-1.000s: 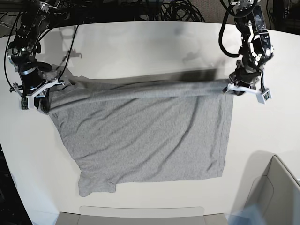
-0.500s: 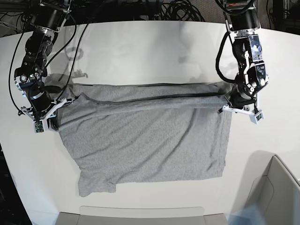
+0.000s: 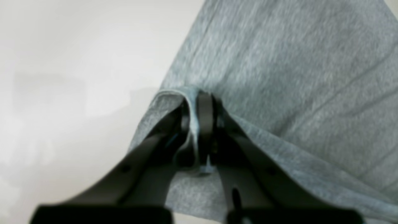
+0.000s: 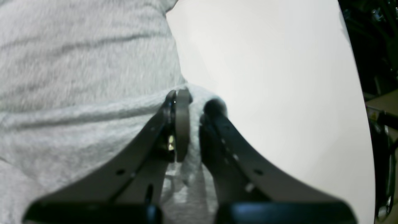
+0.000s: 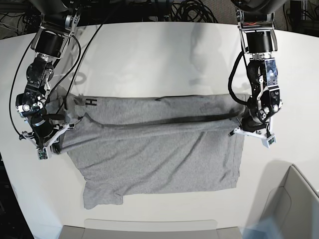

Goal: Fold the T-shirt properly
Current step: 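Lift the held corners and carry them over the shirt toward the hem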

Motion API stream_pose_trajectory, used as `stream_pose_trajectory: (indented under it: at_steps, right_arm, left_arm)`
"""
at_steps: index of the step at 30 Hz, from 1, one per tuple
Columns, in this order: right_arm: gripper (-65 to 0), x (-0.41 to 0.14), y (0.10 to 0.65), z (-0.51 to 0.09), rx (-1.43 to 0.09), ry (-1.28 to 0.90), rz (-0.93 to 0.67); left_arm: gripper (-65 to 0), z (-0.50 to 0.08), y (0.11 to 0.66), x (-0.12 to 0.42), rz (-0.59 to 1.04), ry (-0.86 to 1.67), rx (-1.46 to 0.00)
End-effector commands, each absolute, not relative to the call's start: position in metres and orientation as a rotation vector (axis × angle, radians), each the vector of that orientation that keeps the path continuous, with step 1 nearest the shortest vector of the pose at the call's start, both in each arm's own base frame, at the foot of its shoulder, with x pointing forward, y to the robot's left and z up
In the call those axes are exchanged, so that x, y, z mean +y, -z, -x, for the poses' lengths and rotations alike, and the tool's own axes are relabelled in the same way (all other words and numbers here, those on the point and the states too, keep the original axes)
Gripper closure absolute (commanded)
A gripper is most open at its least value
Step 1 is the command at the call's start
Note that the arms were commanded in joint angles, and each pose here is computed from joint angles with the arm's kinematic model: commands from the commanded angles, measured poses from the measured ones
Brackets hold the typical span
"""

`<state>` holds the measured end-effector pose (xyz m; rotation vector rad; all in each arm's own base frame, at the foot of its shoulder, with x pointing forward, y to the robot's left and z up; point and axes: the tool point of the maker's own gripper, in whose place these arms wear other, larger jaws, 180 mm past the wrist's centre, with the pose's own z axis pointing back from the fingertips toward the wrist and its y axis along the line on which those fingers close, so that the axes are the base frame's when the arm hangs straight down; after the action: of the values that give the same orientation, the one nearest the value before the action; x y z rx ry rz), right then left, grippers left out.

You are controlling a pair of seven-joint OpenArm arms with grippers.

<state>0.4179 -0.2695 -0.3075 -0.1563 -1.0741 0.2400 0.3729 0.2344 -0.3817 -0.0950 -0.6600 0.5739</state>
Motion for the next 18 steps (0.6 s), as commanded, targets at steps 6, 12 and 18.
stream_pose_trajectory:
  at_steps: [6,12,18]
  right_arm:
    - [0.0,-0.279,0.298,-0.442,-1.135,-0.246,0.185]
    - [0.0,-0.277,0.304,-0.444,-1.14,-0.237,0.164]
    - [-0.4,-0.275,0.292,-0.453,-1.167,-0.239,0.165]
  left_arm:
    - [0.0,-0.405,0.372,0.241,0.077,-0.569,-0.703]
    - [0.0,-0.406,0.38,0.255,0.038,-0.585,-0.721]
    - [0.0,-0.404,0.384,0.255,0.036,-0.588,-0.709]
